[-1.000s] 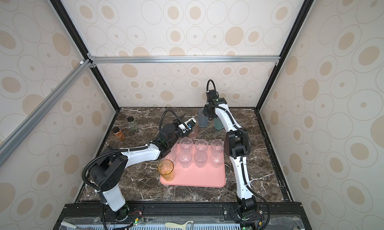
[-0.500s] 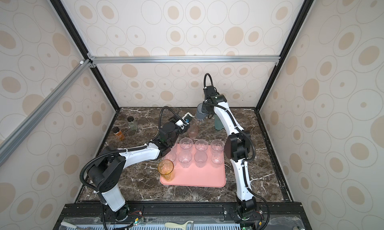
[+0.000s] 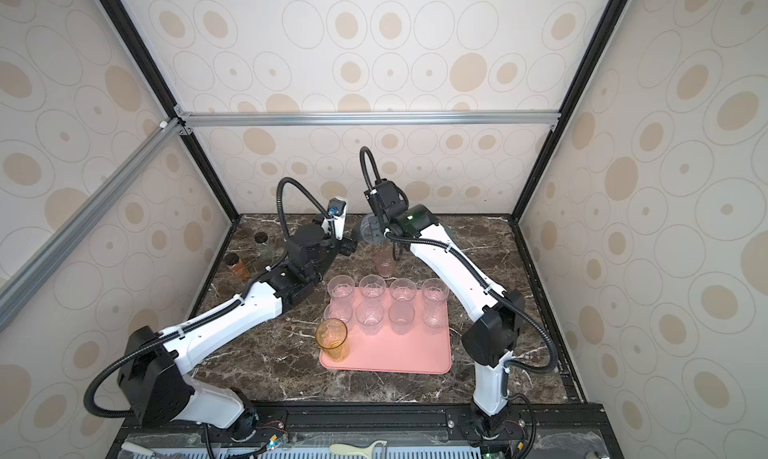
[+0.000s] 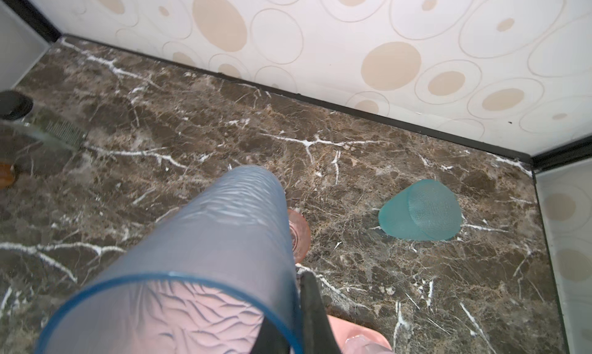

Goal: Place the glasses into the tray
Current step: 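Lift the blue frosted glass off the table with the right gripper, then carry the blue glass over the tray and lower it with the right gripper, then set the blue frosted glass on the tray and open the right gripper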

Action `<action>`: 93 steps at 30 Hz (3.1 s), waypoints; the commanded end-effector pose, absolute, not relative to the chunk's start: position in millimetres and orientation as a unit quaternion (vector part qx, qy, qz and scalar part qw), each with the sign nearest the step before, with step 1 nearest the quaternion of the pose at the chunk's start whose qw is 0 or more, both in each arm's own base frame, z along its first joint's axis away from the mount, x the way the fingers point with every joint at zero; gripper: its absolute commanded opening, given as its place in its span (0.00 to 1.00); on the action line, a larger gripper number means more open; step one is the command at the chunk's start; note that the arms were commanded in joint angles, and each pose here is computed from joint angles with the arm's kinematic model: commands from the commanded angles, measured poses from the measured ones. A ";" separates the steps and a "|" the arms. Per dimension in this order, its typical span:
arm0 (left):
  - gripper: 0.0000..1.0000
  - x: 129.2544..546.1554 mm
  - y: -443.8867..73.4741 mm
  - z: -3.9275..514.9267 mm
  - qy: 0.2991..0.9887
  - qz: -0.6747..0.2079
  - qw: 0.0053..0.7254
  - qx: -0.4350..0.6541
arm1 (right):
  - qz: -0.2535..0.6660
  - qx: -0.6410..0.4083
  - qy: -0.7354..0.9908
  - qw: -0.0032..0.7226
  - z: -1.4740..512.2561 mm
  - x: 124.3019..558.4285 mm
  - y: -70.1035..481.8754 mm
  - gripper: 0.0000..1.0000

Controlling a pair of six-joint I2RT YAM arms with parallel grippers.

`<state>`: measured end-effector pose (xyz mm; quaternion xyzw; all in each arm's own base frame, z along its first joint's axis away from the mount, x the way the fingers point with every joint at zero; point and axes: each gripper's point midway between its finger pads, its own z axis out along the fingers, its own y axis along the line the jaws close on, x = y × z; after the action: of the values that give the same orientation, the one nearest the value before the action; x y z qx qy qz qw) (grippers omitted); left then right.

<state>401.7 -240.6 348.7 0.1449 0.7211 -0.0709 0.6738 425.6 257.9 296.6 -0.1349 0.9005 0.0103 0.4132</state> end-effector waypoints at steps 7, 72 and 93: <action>0.71 358.9 -216.2 338.0 0.761 -0.251 0.592 0.081 | 0.039 -0.201 0.879 0.431 322.7 365.7 268.0 0.00; 0.67 308.4 -215.6 236.1 0.849 -0.196 0.472 0.136 | -0.017 -0.213 0.966 0.147 120.9 192.7 268.8 0.00; 0.68 311.9 -217.0 239.4 0.847 -0.198 0.475 0.136 | -0.012 -0.215 0.965 0.147 139.7 193.9 273.6 0.23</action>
<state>307.6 -217.2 230.2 0.1334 0.8519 -0.2030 0.4640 195.6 273.1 131.8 -0.2157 0.9652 -0.0086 0.1477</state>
